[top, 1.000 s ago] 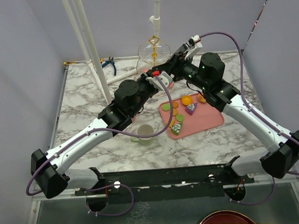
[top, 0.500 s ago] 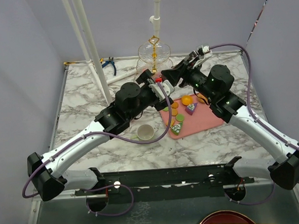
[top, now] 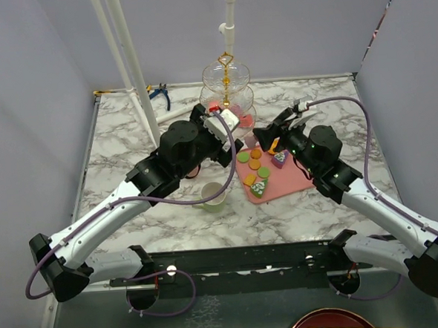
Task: Serve the afternoon tea
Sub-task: Adjust the clamp, then pick up the desert from the tray.
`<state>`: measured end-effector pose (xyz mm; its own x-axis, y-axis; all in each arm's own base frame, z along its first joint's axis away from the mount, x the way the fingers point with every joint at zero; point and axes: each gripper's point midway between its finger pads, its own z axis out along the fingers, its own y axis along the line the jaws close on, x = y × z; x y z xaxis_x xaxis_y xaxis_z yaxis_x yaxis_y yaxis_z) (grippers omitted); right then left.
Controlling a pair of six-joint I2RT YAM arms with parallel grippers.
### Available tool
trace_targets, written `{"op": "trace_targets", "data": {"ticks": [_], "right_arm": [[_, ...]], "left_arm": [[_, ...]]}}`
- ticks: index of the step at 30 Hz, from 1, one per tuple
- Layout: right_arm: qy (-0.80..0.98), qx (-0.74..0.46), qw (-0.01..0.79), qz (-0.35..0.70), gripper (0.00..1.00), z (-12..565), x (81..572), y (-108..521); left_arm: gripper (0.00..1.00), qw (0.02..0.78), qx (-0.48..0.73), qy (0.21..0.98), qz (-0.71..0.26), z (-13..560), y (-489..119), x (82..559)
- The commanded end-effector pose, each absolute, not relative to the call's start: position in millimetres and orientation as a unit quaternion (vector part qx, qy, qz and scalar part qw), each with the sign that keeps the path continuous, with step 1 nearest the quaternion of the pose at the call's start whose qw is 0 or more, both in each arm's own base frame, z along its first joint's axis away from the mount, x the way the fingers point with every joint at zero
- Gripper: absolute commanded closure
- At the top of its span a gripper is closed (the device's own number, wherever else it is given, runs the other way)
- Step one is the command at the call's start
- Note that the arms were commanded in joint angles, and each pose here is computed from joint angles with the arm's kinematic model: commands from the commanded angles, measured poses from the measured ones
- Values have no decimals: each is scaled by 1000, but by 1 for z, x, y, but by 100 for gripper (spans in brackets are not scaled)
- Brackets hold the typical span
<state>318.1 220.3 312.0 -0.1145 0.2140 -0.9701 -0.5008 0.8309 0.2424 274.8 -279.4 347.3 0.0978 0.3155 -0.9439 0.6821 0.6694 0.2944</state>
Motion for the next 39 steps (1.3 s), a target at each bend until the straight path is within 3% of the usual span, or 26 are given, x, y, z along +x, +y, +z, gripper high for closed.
{"op": "trace_targets", "data": {"ticks": [1,4,7,10,17,39], "right_arm": [[718,-68,662,205,35,279,325,192],[730,-53,659,176,29,257,325,179],[739,-32,658,143,31,239,329,165],[745,-17,658,112,26,222,332,154],[754,27,654,55,26,193,340,133],[763,123,635,15,31,137,358,120]], "left_arm": [[1,607,324,713,-137,343,-267,291],[1,600,314,724,-134,343,-262,299],[1,593,312,733,-120,336,-255,306],[1,577,302,752,-100,327,-246,316],[1,530,279,799,-55,302,-216,342],[1,537,288,789,-71,308,-217,341]]}}
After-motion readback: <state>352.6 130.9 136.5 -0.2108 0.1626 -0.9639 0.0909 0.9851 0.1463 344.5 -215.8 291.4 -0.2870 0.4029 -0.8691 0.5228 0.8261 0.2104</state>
